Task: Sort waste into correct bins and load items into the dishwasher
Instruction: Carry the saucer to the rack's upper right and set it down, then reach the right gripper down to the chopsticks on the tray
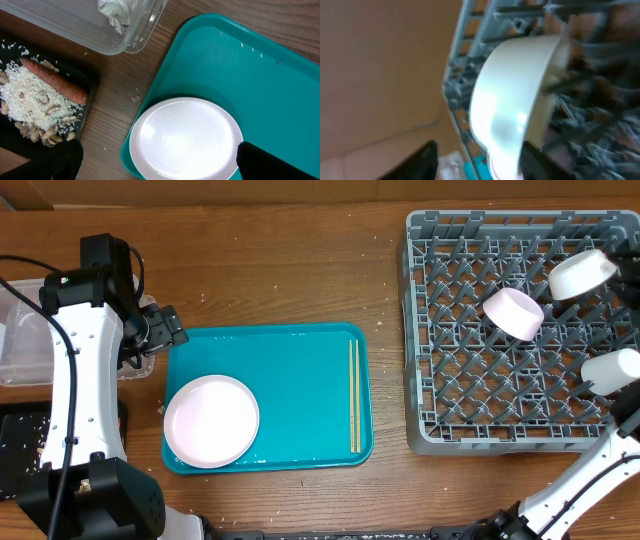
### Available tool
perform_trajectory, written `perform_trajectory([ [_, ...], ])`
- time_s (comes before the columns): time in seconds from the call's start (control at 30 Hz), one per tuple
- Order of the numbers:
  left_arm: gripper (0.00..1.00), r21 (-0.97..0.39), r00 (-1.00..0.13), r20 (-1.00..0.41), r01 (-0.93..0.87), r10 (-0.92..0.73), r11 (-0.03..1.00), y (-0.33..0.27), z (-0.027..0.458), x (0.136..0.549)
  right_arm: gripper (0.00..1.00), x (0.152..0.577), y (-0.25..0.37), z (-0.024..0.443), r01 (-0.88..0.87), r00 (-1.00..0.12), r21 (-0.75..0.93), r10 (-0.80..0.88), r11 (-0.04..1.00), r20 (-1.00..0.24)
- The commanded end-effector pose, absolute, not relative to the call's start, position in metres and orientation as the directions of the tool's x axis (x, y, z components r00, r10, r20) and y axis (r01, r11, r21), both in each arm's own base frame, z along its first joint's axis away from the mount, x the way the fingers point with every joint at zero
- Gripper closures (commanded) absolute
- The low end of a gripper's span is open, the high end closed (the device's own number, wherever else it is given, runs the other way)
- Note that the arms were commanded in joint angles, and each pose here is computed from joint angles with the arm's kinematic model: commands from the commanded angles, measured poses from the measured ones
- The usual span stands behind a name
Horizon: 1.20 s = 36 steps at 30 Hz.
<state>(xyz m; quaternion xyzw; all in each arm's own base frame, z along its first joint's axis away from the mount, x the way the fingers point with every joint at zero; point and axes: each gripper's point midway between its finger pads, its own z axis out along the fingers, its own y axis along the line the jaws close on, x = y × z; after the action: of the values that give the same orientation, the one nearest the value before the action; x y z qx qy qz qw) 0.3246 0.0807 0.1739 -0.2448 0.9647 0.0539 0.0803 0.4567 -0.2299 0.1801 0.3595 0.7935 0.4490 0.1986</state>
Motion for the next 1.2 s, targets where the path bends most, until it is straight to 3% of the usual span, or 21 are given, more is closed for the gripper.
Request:
perform_trajectory([
  [0.0, 0.00, 0.078, -0.868, -0.182, -0.481, -0.462, 0.873, 0.083, 0.173, 0.325, 0.35, 0.430, -0.256, 0.241, 0.487, -0.559, 0.755, 0.821, 0.439, -0.117],
  [0.23, 0.00, 0.078, -0.868, -0.181, -0.481, -0.462, 0.873, 0.083, 0.173, 0.324, 0.24, 0.393, -0.245, 0.324, 0.523, -0.481, 0.671, 0.832, 0.526, -0.276],
  [0.5, 0.00, 0.078, -0.868, -0.181, -0.481, -0.462, 0.873, 0.083, 0.173, 0.324, 0.22, 0.371, -0.115, 0.435, 0.278, -0.538, 0.619, 0.653, 0.735, -0.533],
  [0.57, 0.00, 0.078, -0.868, -0.181, -0.481, -0.462, 0.873, 0.083, 0.173, 0.324, 0.00, 0.366, -0.073, 0.448, 0.217, -0.567, 0.562, 0.571, 0.798, -0.593],
  [0.67, 0.00, 0.078, -0.868, -0.182, -0.481, -0.462, 0.873, 0.083, 0.173, 0.325, 0.00, 0.364, 0.002, 0.453, 0.097, -0.638, 0.483, 0.427, 0.870, -0.640],
  [0.77, 0.01, 0.078, -0.868, -0.181, -0.481, -0.462, 0.873, 0.083, 0.173, 0.324, 0.00, 0.363, 0.069, 0.436, 0.024, -0.724, 0.460, 0.333, 0.888, -0.604],
  [0.83, 0.00, 0.078, -0.868, -0.181, -0.481, -0.462, 0.873, 0.083, 0.173, 0.324, 0.00, 0.352, 0.137, 0.381, 0.011, -0.847, 0.367, 0.203, 0.930, -0.492],
  [0.97, 0.00, 0.078, -0.868, -0.181, -0.481, -0.462, 0.873, 0.083, 0.173, 0.324, 0.00, 0.326, 0.192, 0.282, 0.008, -0.963, 0.215, 0.065, 0.977, -0.262],
  [1.07, 0.00, 0.078, -0.868, -0.181, -0.481, -0.462, 0.873, 0.083, 0.173, 0.324, 0.09, 0.311, 0.219, 0.223, -0.030, -0.988, 0.163, -0.005, 0.986, -0.154],
  [1.1, 0.00, 0.078, -0.868, -0.182, -0.481, -0.462, 0.873, 0.083, 0.173, 0.325, 0.13, 0.298, 0.238, 0.174, -0.054, -0.996, 0.153, -0.041, 0.987, -0.085],
  [1.17, 0.00, 0.078, -0.868, -0.182, -0.481, -0.462, 0.873, 0.083, 0.173, 0.325, 0.22, 0.292, 0.245, 0.142, -0.057, -0.997, 0.146, -0.049, 0.988, -0.062],
])
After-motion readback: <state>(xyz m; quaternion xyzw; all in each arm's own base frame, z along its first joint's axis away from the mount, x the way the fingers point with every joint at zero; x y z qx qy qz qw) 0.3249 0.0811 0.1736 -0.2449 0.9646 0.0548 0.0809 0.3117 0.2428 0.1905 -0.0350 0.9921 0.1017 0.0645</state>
